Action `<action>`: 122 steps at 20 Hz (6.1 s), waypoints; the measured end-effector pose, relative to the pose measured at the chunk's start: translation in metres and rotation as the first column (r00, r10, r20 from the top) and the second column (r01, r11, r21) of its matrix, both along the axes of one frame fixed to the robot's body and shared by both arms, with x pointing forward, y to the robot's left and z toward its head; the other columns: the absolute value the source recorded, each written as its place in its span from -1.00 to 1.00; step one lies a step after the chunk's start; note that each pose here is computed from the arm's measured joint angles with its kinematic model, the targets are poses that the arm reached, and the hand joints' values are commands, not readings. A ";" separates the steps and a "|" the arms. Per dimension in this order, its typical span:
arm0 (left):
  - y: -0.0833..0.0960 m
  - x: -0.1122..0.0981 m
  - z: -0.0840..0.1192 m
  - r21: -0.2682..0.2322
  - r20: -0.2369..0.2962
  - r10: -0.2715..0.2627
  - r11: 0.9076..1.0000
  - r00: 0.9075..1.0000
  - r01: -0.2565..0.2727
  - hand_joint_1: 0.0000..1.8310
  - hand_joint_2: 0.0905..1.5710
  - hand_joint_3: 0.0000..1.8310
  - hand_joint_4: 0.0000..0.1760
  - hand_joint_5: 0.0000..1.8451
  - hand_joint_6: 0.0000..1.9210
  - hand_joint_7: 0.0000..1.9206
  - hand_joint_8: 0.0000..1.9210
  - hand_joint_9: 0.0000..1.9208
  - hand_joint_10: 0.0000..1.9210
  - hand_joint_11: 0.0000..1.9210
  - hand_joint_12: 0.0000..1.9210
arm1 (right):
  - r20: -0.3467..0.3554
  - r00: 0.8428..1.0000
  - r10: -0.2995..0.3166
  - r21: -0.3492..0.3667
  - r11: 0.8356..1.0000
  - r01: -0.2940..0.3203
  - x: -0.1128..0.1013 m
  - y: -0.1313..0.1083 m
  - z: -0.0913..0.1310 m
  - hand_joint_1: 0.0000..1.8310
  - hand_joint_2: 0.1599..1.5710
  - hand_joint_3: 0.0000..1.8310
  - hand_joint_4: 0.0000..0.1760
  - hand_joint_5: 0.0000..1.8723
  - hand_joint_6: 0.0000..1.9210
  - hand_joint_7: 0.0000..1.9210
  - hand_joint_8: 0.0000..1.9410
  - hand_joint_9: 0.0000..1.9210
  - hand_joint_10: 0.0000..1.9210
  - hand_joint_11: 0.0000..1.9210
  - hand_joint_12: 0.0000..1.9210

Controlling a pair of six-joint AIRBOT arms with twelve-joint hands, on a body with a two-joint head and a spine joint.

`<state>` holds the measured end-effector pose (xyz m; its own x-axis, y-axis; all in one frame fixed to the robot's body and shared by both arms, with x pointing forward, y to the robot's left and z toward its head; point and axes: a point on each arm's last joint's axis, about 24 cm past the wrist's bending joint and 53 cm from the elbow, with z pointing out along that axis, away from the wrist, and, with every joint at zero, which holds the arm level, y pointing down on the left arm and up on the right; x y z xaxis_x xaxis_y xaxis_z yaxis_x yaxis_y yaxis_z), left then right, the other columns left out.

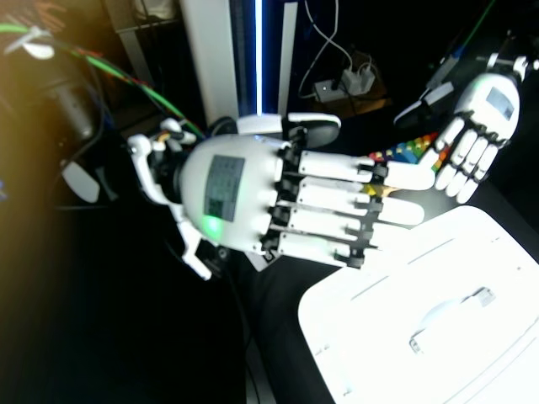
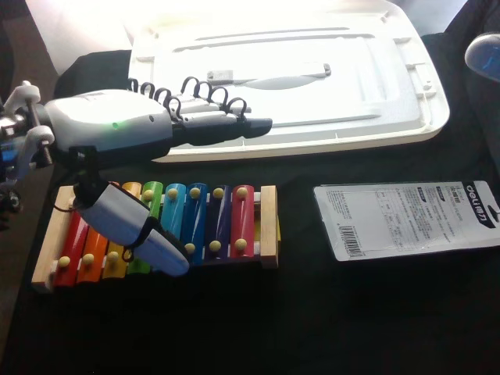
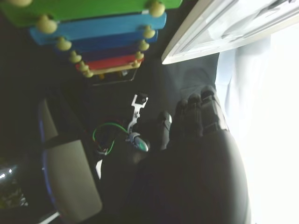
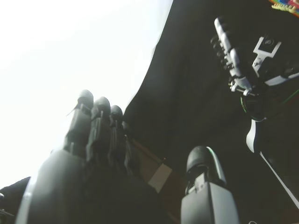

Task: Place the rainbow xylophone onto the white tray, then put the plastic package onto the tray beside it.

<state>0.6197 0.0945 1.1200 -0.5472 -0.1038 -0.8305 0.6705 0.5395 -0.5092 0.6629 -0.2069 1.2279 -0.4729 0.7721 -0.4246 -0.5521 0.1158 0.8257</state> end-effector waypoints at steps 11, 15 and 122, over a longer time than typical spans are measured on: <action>-0.006 -0.002 -0.031 0.050 -0.064 -0.002 0.999 0.998 0.005 -0.40 -0.20 -1.00 -0.69 -1.00 -1.00 -1.00 -1.00 -1.00 -1.00 -0.97 -0.99 | -0.008 1.000 0.011 0.006 1.000 -0.011 -0.001 0.004 -0.003 -0.43 0.30 -1.00 -0.83 -0.84 -1.00 -0.70 -1.00 -0.68 -1.00 -0.98 -0.42; -0.004 -0.006 -0.037 0.059 -0.083 -0.009 0.998 0.996 0.014 -0.46 -0.23 -1.00 -0.29 -1.00 -1.00 -1.00 -1.00 -1.00 -1.00 -1.00 -1.00 | -0.009 1.000 0.012 0.007 1.000 -0.011 -0.001 0.005 -0.003 -0.42 0.29 -1.00 -0.86 -0.83 -1.00 -0.69 -1.00 -0.66 -0.99 -0.98 -0.39; 0.002 0.172 0.065 -0.062 0.143 0.359 0.933 0.922 -0.353 0.60 0.51 -1.00 -1.00 -0.66 0.42 -0.35 0.56 -0.19 0.47 -0.35 0.55 | -0.021 0.998 0.060 0.057 0.997 -0.059 -0.007 0.025 -0.014 -0.19 0.26 -0.99 -0.52 -0.77 -1.00 -0.57 -1.00 -0.53 -1.00 -0.85 -0.49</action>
